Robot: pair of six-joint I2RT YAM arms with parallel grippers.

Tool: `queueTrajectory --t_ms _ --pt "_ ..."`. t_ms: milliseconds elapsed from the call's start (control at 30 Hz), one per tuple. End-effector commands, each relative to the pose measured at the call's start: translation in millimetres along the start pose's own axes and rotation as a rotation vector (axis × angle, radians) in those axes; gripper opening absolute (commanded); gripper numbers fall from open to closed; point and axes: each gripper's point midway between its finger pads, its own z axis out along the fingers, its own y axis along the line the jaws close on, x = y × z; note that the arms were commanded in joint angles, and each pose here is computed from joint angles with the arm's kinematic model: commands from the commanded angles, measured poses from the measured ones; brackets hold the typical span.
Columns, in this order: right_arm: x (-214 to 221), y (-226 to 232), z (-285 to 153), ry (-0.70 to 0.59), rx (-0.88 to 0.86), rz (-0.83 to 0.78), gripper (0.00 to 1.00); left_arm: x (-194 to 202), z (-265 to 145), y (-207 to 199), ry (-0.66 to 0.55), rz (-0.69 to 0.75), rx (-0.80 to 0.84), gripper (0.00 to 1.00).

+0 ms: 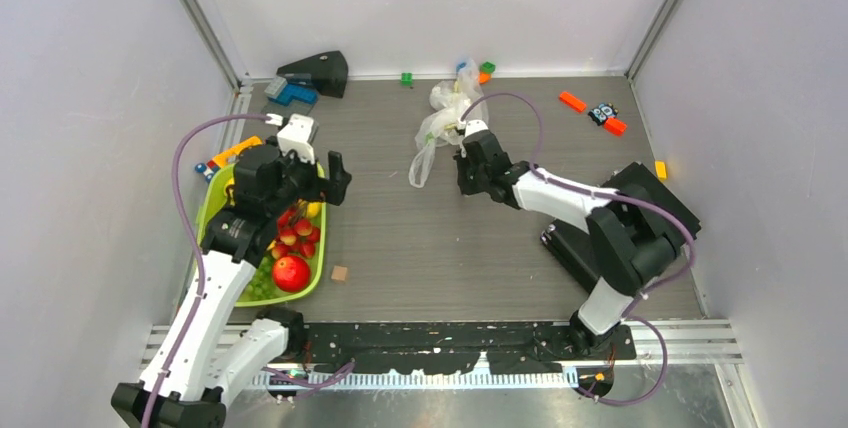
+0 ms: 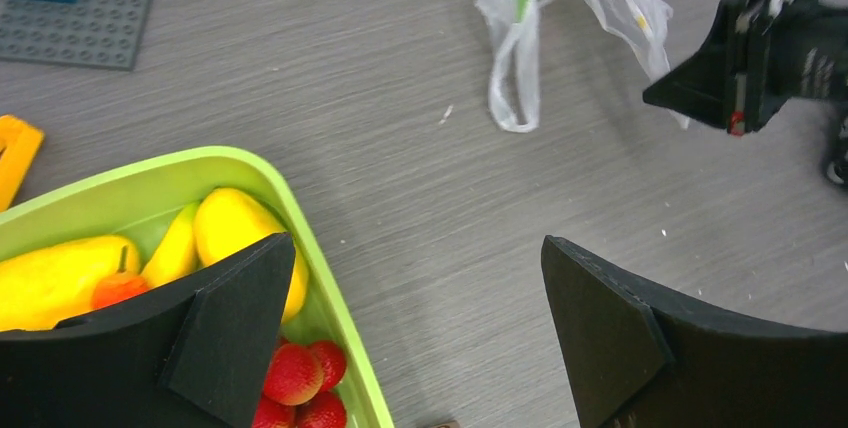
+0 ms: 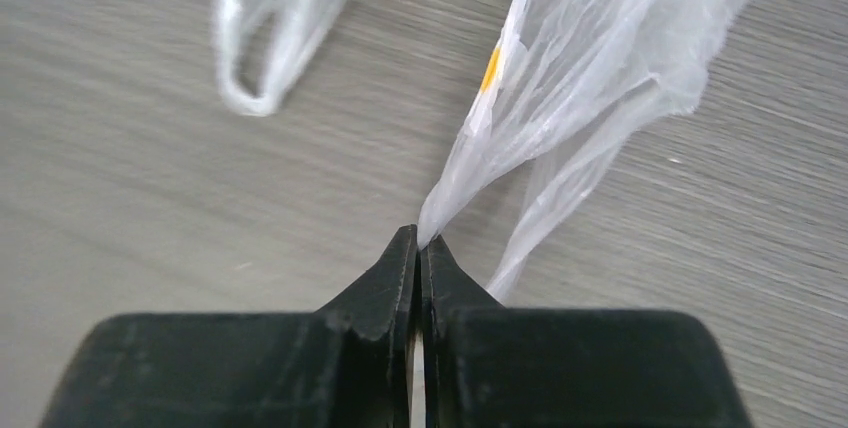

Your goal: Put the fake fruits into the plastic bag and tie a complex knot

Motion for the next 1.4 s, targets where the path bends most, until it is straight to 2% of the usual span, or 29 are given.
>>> queueTrajectory --t_ms 0,200,300,467,600,767,800,933,1033,1200,1367 --pt "-55 57 -62 -0.101 -0.304 0.087 0.05 -4 11 -28 -0.022 0.063 0.111 0.97" --pt "-62 107 -123 -0.089 -0.640 0.207 0.05 19 22 -84 0.029 0.143 0.334 0.98" --pt "-68 113 -145 -0.123 -0.708 0.287 0.05 32 31 -96 0.079 0.142 0.368 0.98" --pt "-76 109 -169 -0.191 -0.717 0.340 0.05 47 47 -119 0.160 0.027 0.413 0.98" --pt "-85 105 -188 -0.261 -0.721 0.349 0.05 58 59 -128 0.221 -0.166 0.395 0.98" --pt "-85 99 -196 -0.297 -0.707 0.356 0.05 67 68 -130 0.115 -0.351 0.324 0.98" --pt "-83 99 -196 -0.296 -0.707 0.358 0.05 58 71 -129 0.051 -0.395 0.312 0.98" --pt "-83 99 -198 -0.309 -0.716 0.371 0.05 56 79 -121 -0.026 -0.547 0.226 0.99" --pt "-82 98 -197 -0.314 -0.712 0.376 0.05 52 83 -134 -0.082 -0.629 0.267 0.99" --pt "-82 97 -200 -0.323 -0.713 0.374 0.05 54 104 -160 -0.049 -0.623 0.290 0.99" --pt "-81 94 -206 -0.335 -0.711 0.369 0.05 73 124 -151 -0.012 -0.630 0.177 0.99"
